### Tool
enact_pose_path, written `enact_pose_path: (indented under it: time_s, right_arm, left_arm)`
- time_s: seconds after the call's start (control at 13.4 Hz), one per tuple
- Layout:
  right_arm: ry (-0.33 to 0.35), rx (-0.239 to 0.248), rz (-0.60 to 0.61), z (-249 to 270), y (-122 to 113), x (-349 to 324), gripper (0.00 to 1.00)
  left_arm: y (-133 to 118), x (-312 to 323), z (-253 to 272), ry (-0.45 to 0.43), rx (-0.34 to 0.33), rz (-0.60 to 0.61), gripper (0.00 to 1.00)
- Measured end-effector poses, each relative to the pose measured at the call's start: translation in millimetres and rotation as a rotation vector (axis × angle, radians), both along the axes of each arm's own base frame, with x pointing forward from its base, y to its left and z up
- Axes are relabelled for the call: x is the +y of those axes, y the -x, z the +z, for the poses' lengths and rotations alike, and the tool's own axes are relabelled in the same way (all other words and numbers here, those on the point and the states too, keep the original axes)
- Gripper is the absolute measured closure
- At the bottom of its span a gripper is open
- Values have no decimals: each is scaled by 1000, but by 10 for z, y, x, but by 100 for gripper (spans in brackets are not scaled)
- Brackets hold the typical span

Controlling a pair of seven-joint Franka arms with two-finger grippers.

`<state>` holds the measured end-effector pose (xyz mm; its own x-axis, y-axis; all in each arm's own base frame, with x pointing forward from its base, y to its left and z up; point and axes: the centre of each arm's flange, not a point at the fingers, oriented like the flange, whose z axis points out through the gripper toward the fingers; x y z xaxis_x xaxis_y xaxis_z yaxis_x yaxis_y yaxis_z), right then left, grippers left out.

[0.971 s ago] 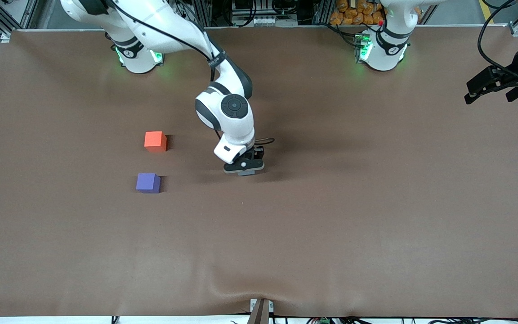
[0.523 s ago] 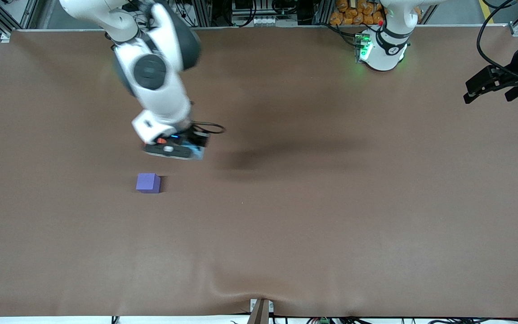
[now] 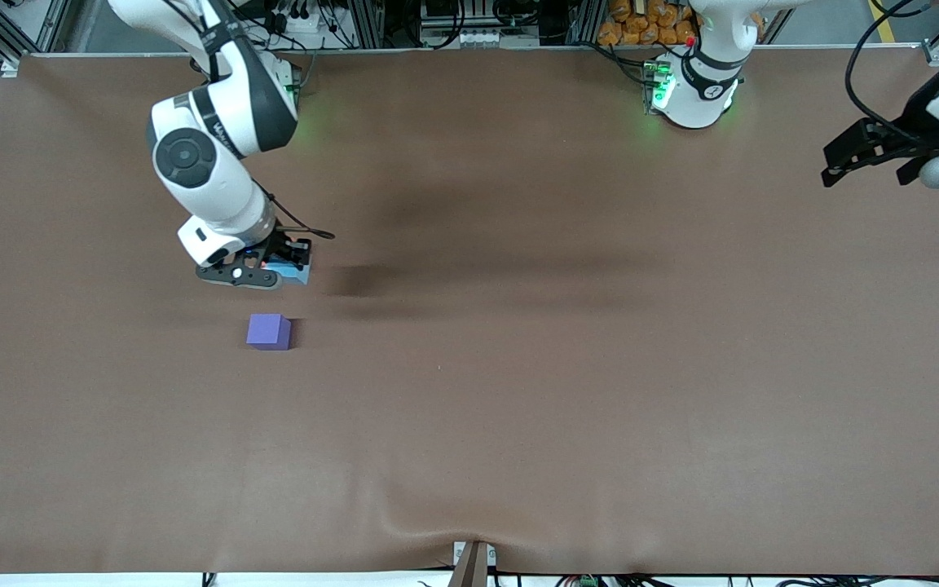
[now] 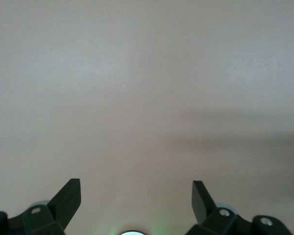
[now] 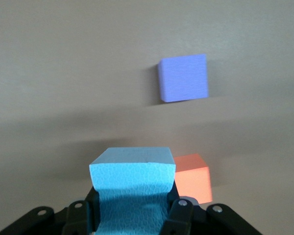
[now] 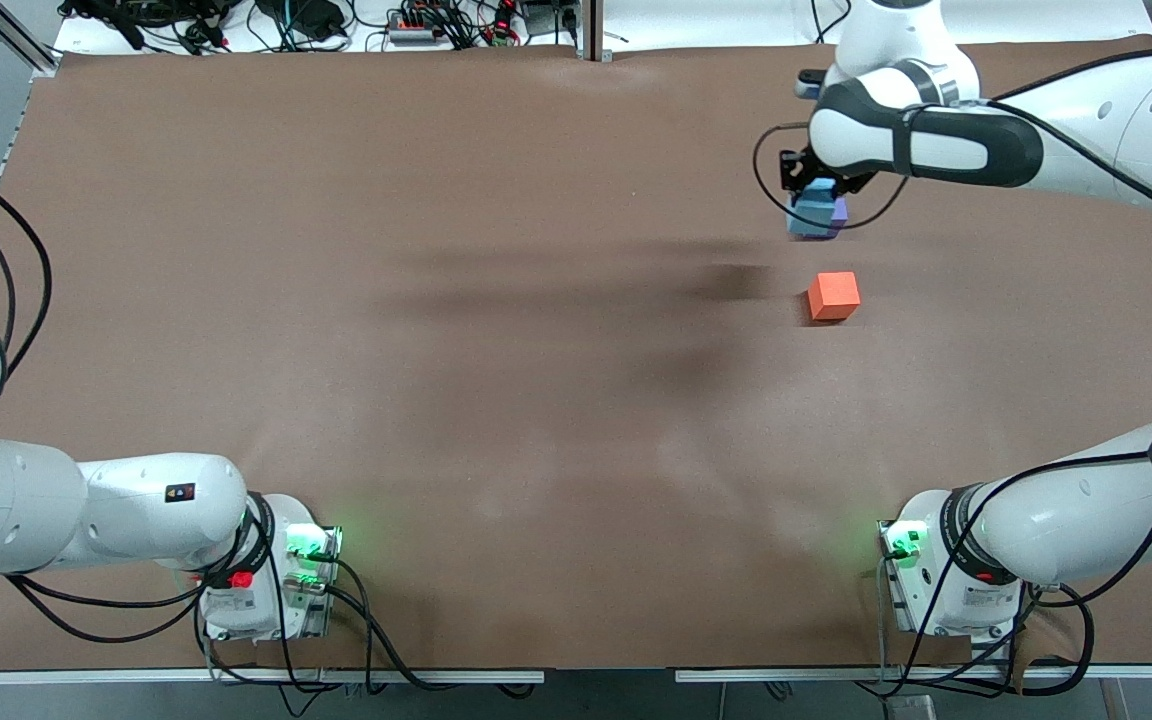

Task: Place blue block between orange and purple blocks
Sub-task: 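Carry the light-blue block with the right gripper toward the orange block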

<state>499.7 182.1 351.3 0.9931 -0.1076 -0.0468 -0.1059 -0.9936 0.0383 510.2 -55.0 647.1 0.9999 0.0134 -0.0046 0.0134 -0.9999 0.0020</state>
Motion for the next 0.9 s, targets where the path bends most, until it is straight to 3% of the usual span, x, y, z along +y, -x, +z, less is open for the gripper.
enact_pose_path:
  time_s: [0.6,0.9]
  right_arm:
    - [-32,-80,25,-463,95,-378,47]
    - [-34,-79,26,-697,109,-431,47]
  left_arm:
    - [-37,-72,-120,-1,24,-14,0]
    - [-43,-69,-145,-1,29,-13,0]
